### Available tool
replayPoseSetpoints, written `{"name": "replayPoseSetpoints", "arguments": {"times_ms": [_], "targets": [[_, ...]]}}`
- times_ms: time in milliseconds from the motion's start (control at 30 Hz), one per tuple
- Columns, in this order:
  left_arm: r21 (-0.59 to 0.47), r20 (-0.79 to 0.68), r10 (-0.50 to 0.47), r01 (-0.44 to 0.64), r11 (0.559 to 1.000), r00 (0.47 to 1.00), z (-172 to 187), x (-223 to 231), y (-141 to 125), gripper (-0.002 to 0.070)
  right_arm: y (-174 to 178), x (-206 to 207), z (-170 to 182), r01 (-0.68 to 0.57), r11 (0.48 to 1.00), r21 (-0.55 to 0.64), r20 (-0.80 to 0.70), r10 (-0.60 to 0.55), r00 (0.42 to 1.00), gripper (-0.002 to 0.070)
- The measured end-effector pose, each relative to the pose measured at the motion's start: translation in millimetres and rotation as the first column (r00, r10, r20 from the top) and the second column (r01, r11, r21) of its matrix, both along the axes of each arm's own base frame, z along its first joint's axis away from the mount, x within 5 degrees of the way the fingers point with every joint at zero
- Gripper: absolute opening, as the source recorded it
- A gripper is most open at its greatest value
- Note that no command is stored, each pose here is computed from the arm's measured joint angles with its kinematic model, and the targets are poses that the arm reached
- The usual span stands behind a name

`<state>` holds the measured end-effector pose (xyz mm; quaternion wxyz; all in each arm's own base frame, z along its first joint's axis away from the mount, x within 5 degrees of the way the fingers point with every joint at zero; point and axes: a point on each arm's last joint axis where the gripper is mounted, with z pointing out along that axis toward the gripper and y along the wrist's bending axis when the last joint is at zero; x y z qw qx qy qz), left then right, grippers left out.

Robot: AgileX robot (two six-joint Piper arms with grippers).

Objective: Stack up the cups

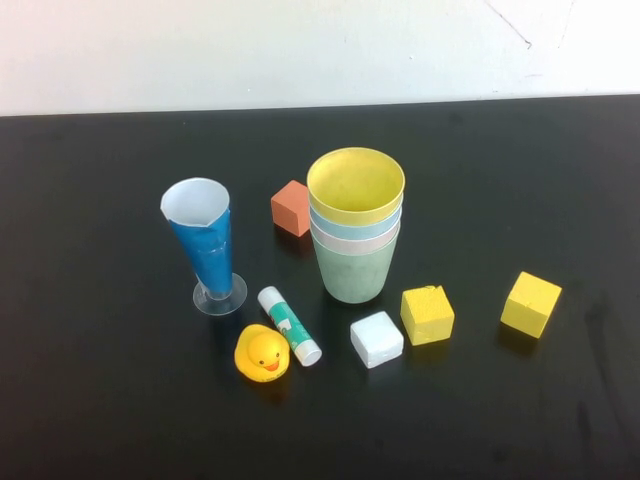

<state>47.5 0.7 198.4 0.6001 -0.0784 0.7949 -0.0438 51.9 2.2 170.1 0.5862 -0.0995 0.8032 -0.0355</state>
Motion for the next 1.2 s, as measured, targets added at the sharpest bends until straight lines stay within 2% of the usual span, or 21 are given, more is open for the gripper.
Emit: {"name": "replayPoseSetpoints", "arguments": {"times_ms": [200, 433, 567, 1200], "targets": [[-0.029, 0.022, 0.009, -0.009, 1.0, 1.0, -20, 6, 0, -0.0001, 0, 0, 0, 0.0, 1.0, 0.0, 0.0, 0.0, 1.0, 0.0019], [-0.007, 0.019, -0.104, 0.104, 0.995, 0.994, -21, 5, -7, -0.0001, 0, 0, 0, 0.0, 1.0, -0.002, 0.0, 0.0, 1.0, 0.0019], [-0.005, 0.019, -0.137, 0.137, 0.99, 0.99, -21, 5, -9, -0.0001, 0, 0, 0, 0.0, 1.0, -0.002, 0.0, 0.0, 1.0, 0.0019], [-0.003, 0.017, -0.139, 0.139, 0.99, 0.99, -21, 5, -9, -0.0001, 0, 0, 0, 0.0, 1.0, -0.002, 0.0, 0.0, 1.0, 0.0019]]}}
